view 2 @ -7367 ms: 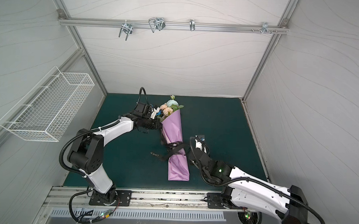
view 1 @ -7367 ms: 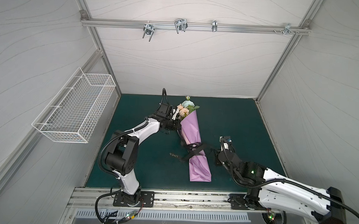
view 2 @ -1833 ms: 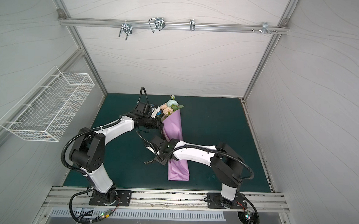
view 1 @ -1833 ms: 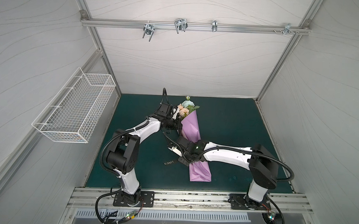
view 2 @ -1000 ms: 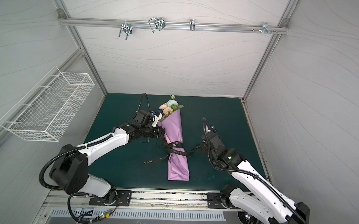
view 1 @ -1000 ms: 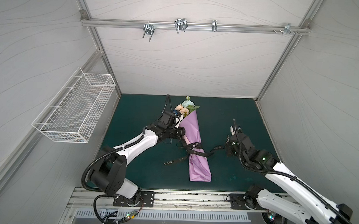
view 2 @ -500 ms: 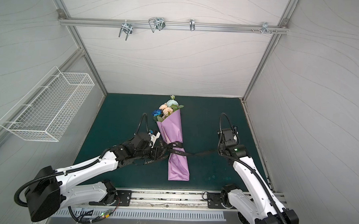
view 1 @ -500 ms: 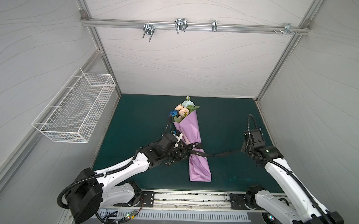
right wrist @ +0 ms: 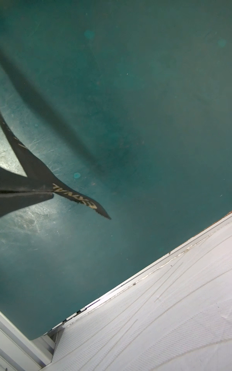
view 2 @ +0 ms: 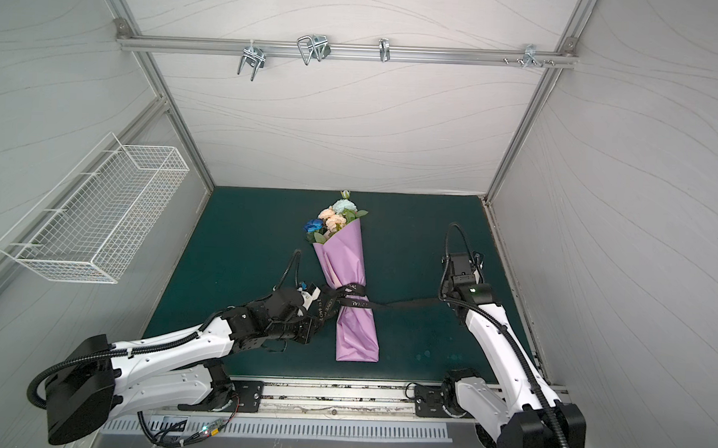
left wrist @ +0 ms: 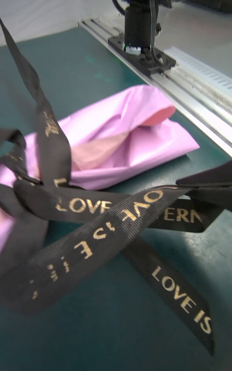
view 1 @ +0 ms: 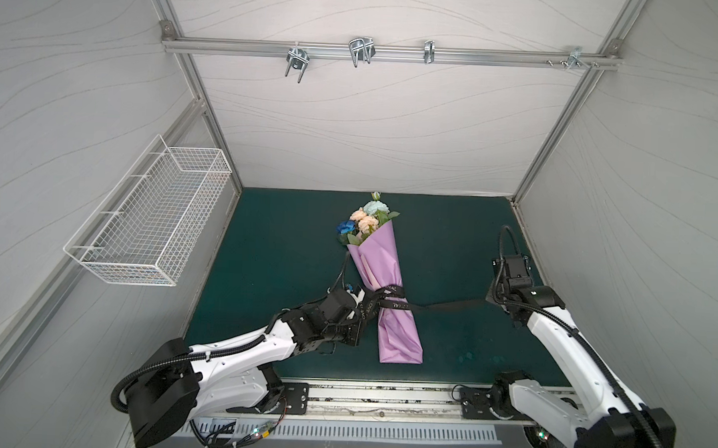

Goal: Tie the bouquet of fake flowers
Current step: 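Pull the ribbon ends outward with both grippers, away from the cone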

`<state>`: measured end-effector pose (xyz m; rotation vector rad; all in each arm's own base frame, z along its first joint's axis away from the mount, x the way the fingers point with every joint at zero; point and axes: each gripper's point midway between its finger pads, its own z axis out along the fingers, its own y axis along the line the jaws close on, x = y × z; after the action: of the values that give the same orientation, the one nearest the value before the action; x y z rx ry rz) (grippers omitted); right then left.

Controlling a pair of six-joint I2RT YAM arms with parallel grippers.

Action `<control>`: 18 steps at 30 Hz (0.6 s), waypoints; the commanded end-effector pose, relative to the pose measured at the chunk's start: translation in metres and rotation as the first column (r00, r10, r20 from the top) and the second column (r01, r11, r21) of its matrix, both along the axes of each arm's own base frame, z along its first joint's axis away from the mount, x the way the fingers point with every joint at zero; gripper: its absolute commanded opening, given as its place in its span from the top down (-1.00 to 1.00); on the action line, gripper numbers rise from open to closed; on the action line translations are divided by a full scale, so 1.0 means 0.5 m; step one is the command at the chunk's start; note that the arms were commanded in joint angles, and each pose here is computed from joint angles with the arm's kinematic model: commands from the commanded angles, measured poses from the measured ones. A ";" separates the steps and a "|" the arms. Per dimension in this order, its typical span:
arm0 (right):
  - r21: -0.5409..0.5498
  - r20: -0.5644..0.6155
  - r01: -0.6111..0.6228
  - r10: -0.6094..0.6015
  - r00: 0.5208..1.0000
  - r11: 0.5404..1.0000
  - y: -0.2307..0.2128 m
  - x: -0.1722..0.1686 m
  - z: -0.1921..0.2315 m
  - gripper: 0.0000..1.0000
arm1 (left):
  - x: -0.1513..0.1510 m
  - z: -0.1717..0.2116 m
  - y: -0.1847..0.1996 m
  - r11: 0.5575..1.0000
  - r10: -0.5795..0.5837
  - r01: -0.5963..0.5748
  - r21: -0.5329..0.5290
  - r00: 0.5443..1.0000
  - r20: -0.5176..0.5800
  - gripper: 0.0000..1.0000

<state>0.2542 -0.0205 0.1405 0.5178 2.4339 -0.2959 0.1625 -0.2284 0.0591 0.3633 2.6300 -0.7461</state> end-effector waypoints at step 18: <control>0.017 -0.059 0.117 -0.116 0.992 0.993 -0.059 -0.030 0.002 0.71 | -0.018 -0.082 0.043 0.989 0.066 -0.054 0.140 0.995 -0.081 1.00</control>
<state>0.2493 -0.0541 0.1509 0.6620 2.4105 -0.3732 0.1481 -0.2071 0.0140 0.3079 2.7794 -0.6066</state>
